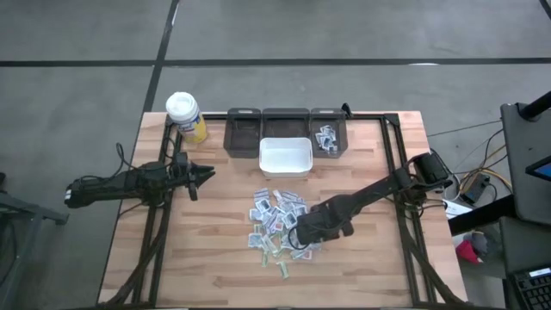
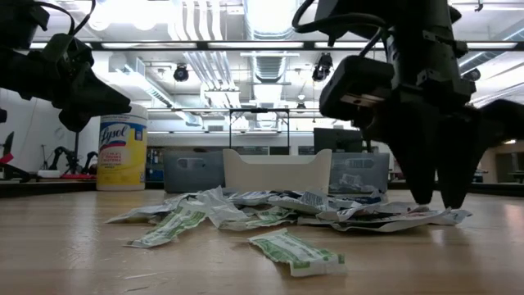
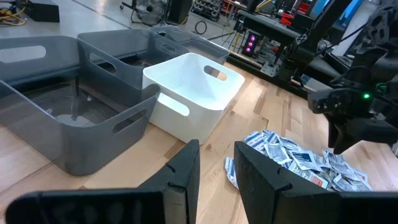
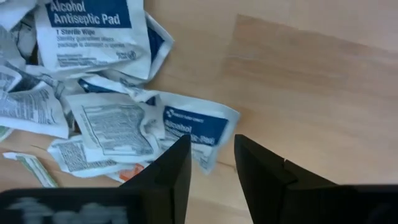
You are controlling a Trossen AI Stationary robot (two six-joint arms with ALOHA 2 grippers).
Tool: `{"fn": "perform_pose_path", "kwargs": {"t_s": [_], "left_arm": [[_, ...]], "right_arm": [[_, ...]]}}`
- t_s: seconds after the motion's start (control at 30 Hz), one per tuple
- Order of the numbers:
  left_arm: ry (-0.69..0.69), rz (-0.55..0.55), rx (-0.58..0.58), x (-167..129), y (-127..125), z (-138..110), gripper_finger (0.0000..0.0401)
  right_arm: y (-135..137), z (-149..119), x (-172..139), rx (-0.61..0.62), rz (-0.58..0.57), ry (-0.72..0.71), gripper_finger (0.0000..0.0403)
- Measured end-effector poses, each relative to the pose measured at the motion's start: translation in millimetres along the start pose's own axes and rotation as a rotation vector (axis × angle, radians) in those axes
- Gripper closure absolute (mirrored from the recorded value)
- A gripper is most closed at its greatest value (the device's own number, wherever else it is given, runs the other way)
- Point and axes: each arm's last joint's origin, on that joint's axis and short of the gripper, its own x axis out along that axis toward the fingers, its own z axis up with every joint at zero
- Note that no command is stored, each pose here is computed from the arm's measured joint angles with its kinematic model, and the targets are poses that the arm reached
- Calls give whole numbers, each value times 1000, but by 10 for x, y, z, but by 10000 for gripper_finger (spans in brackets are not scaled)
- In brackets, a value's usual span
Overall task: Pick & Place First Aid Supplies
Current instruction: Put the blue alcohol pad into the right black bin
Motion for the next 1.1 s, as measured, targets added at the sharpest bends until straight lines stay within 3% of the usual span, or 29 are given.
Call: {"fn": "perform_pose_path", "kwargs": {"t_s": [0.57, 1.1], "left_arm": [[1, 0, 0, 0, 0, -1, 307], [1, 0, 0, 0, 0, -1, 307]], "right_arm": [[-109, 49, 119, 46, 8, 32, 286], [-136, 55, 131, 23, -12, 29, 374]]}}
